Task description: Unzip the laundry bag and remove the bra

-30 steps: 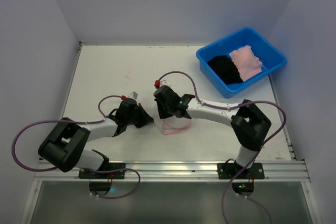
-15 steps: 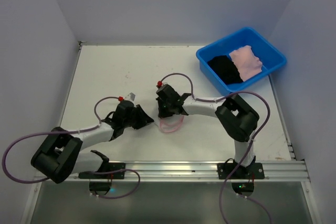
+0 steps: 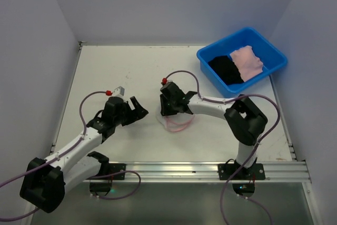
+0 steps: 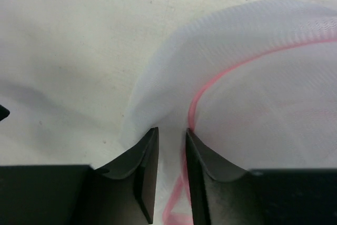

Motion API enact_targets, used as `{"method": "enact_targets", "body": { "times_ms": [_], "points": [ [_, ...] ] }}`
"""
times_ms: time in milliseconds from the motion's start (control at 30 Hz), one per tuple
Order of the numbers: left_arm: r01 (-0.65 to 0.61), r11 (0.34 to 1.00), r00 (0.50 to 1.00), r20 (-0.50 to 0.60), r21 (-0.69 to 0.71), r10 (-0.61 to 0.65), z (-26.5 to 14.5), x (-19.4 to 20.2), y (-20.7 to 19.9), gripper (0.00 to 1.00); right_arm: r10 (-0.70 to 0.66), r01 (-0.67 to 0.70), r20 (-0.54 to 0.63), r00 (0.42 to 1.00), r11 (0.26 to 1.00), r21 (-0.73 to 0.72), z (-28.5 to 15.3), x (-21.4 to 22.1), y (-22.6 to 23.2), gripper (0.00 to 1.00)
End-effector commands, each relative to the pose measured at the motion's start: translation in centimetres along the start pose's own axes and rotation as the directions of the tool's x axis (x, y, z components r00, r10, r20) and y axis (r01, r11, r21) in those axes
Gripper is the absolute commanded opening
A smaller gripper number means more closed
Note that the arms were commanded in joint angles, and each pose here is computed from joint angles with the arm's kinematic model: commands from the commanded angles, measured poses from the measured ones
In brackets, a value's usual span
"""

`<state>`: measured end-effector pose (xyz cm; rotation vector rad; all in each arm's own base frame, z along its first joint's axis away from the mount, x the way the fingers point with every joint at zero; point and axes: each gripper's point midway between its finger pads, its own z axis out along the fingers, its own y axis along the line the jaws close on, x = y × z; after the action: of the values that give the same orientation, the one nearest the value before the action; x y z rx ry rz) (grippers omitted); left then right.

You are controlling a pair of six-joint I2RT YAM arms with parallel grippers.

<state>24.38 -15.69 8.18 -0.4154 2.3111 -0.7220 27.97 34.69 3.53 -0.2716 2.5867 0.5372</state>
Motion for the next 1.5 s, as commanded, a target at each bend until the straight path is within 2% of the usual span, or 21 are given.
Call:
{"method": "enact_targets", "body": {
  "times_ms": [0, 233, 333, 367, 467, 567, 767, 867, 967, 1067, 1100, 1167, 1200, 1300, 1333, 1433, 1467],
  "points": [
    [-0.054, 0.998, 0.997, 0.049, -0.021, 0.055, -1.0, -2.3, -0.7, 0.86, -0.003, -0.003, 0.107, 0.994, 0.999, 0.048, -4.0, -2.9, -0.2, 0.31],
    [-0.089, 0.996, 0.992, 0.085, -0.018, 0.090, -2.1, -4.3, -2.2, 0.89, -0.020, 0.001, 0.170, 0.985, 0.994, 0.112, -7.3, -4.5, -1.2, 0.44],
    [-0.106, 0.994, 0.989, 0.100, -0.022, 0.108, -2.5, -5.0, -2.4, 0.90, -0.028, -0.003, 0.208, 0.978, 0.990, 0.144, -9.2, -5.4, -1.7, 0.58],
    [-0.110, 0.994, 0.988, 0.109, -0.018, 0.111, -2.7, -5.5, -2.7, 0.91, -0.031, 0.000, 0.222, 0.974, 0.990, 0.138, -9.7, -5.9, -1.5, 0.68],
    [-0.120, 0.992, 0.985, 0.123, -0.034, 0.123, -2.8, -6.5, -2.6, 0.95, -0.053, 0.021, 0.287, 0.956, 0.993, 0.113, -12.3, -7.6, -0.9, 0.85],
    [-0.122, 0.991, 0.981, 0.145, -0.051, 0.128, -3.1, -7.9, -2.4, 0.98, -0.065, 0.032, 0.364, 0.929, 0.995, 0.097, -15.3, -9.6, -0.7, 0.95],
    [-0.126, 0.991, 0.975, 0.177, -0.049, 0.133, -3.8, -9.7, -2.7, 1.00, -0.089, 0.076, 0.442, 0.893, 0.996, 0.048, -19.5, -11.6, -0.7, 0.99],
    [-0.144, 0.986, 0.966, 0.206, -0.080, 0.158, -4.9, -11.0, -2.5, 1.00, -0.074, 0.024, 0.518, 0.852, 0.994, 0.103, -22.3, -12.8, -3.4, 0.99],
    [-0.152, 0.977, 0.943, 0.274, -0.148, 0.189, -6.7, -13.3, -1.7, 1.00, -0.010, -0.094, 0.586, 0.810, 0.985, 0.147, -25.0, -14.1, -8.3, 0.99],
    [-0.138, 0.973, 0.919, 0.344, -0.184, 0.195, -9.2, -15.6, -1.2, 1.00, 0.051, -0.266, 0.707, 0.705, 0.944, 0.197, -31.2, -14.3, -13.4, 0.99],
    [-0.134, 0.970, 0.907, 0.370, -0.202, 0.202, -10.1, -16.4, -0.9, 1.00, 0.050, -0.303, 0.759, 0.649, 0.932, 0.197, -34.5, -13.6, -14.3, 0.99],
    [-0.135, 0.966, 0.870, 0.440, -0.222, 0.222, -12.9, -17.9, -1.6, 1.00, 0.028, -0.378, 0.826, 0.563, 0.898, 0.227, -38.5, -12.7, -16.1, 0.99],
    [-0.149, 0.959, 0.855, 0.457, -0.240, 0.247, -13.9, -18.3, -1.8, 1.00, 0.029, -0.393, 0.864, 0.503, 0.898, 0.199, -41.5, -11.4, -16.4, 0.99],
    [-0.151, 0.944, 0.788, 0.540, -0.295, 0.295, -18.9, -20.2, -2.7, 1.00, 0.018, -0.420, 0.913, 0.408, 0.892, 0.170, -45.6, -9.2, -17.3, 0.99],
    [-0.149, 0.941, 0.766, 0.566, -0.305, 0.305, -20.7, -20.3, -3.0, 1.00, 0.021, -0.421, 0.938, 0.346, 0.897, 0.135, -47.8, -7.9, -17.6, 0.99],
    [-0.144, 0.937, 0.646, 0.687, -0.318, 0.332, -27.5, -22.0, -4.9, 1.00, -0.022, -0.397, 0.959, 0.283, 0.908, 0.137, -50.8, -6.0, -18.0, 0.99],
    [-0.134, 0.935, 0.619, 0.710, -0.327, 0.337, -29.0, -22.2, -5.0, 1.00, -0.042, -0.386, 0.958, 0.282, 0.909, 0.153, -51.2, -5.5, -18.1, 0.99]
  ]
}}
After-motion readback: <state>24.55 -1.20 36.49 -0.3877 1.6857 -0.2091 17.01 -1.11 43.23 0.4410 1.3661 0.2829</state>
